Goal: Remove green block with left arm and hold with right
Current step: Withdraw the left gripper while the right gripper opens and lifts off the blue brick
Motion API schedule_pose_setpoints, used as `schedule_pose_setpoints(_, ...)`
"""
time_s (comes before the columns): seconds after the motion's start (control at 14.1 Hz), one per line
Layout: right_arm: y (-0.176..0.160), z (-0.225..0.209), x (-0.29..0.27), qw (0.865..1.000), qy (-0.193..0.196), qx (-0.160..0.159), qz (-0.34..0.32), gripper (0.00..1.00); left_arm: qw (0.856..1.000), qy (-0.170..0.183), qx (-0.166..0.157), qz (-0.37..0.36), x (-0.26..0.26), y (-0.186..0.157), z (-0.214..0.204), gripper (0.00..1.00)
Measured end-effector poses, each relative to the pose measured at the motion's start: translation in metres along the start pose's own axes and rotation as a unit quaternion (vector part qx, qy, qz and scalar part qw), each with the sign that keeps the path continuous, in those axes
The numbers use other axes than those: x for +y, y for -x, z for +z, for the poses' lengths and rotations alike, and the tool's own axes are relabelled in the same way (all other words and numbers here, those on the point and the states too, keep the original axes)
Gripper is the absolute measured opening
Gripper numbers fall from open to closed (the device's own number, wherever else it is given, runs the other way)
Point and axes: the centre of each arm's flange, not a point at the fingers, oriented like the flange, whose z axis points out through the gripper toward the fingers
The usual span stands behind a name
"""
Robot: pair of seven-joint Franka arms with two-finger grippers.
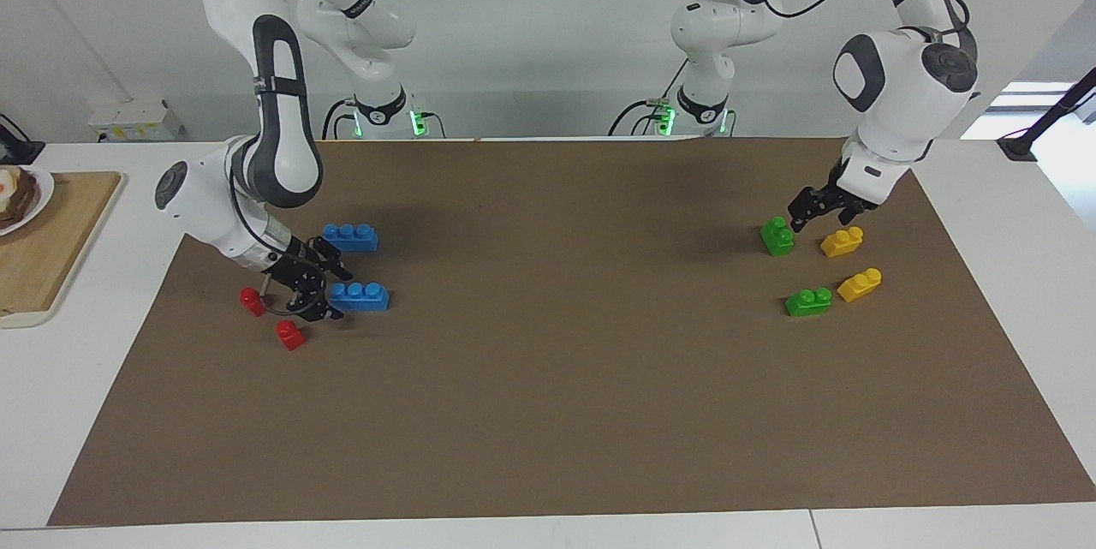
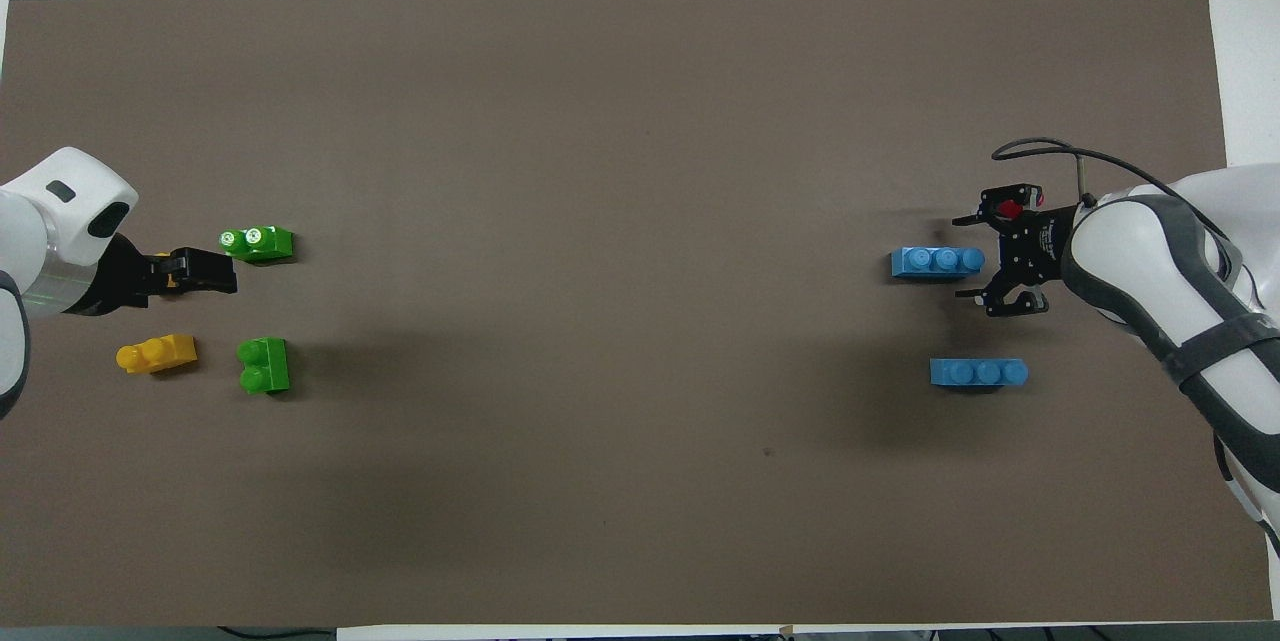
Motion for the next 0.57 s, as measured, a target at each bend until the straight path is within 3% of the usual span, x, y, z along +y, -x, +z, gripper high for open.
schedule_pose_setpoints(0.36,0.038,-0.046,-0.021,1.0,0.005,-0.025,0.005,1.0,1.0,0.0,-0.004,-0.001,-0.001,-0.005,-0.045,1.0)
schedule_pose_setpoints(0.57,0.057,-0.084,-0.031,1.0,-0.006,-0.022,-0.016,1.0,1.0,0.0,-0.015,-0.003,-0.002,-0.004,-0.064,1.0)
